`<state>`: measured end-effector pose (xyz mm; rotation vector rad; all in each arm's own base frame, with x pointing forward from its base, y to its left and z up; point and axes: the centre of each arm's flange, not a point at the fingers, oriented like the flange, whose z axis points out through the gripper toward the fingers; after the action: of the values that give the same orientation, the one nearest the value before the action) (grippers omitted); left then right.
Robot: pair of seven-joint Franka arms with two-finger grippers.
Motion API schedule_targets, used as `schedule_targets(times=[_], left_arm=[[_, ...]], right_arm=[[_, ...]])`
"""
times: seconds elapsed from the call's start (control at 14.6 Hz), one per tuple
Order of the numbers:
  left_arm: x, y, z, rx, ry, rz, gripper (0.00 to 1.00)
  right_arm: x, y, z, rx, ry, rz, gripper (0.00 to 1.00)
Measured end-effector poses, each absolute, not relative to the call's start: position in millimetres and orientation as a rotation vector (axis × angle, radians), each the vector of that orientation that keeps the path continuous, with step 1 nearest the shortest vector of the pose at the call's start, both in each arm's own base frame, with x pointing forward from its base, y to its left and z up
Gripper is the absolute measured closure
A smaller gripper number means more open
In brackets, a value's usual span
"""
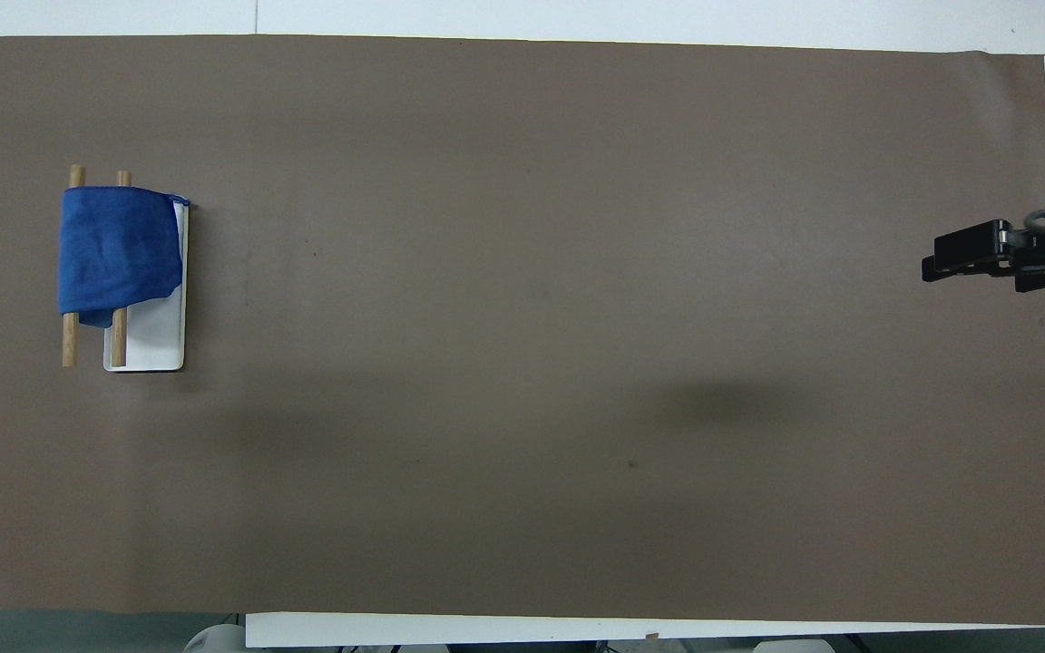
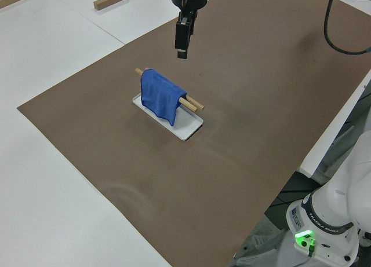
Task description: Right arm passes towel to left arm to hang
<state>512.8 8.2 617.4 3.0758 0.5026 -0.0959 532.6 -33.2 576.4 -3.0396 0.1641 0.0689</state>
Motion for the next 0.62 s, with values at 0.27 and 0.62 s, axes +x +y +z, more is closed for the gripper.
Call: schedule_targets(times=[0.27, 0.62], left_arm=[[496.2, -18.2, 639.4, 3.112, 0.197, -0.229, 0.00], [493.6, -39.4, 660.2, 3.152, 0.024, -0.235, 0.00]], right_arm=[[532.6, -33.2, 576.4, -3.040, 0.164, 0.069, 0.00], [532.7, -33.1, 576.4, -3.040, 0.164, 0.069, 0.00]])
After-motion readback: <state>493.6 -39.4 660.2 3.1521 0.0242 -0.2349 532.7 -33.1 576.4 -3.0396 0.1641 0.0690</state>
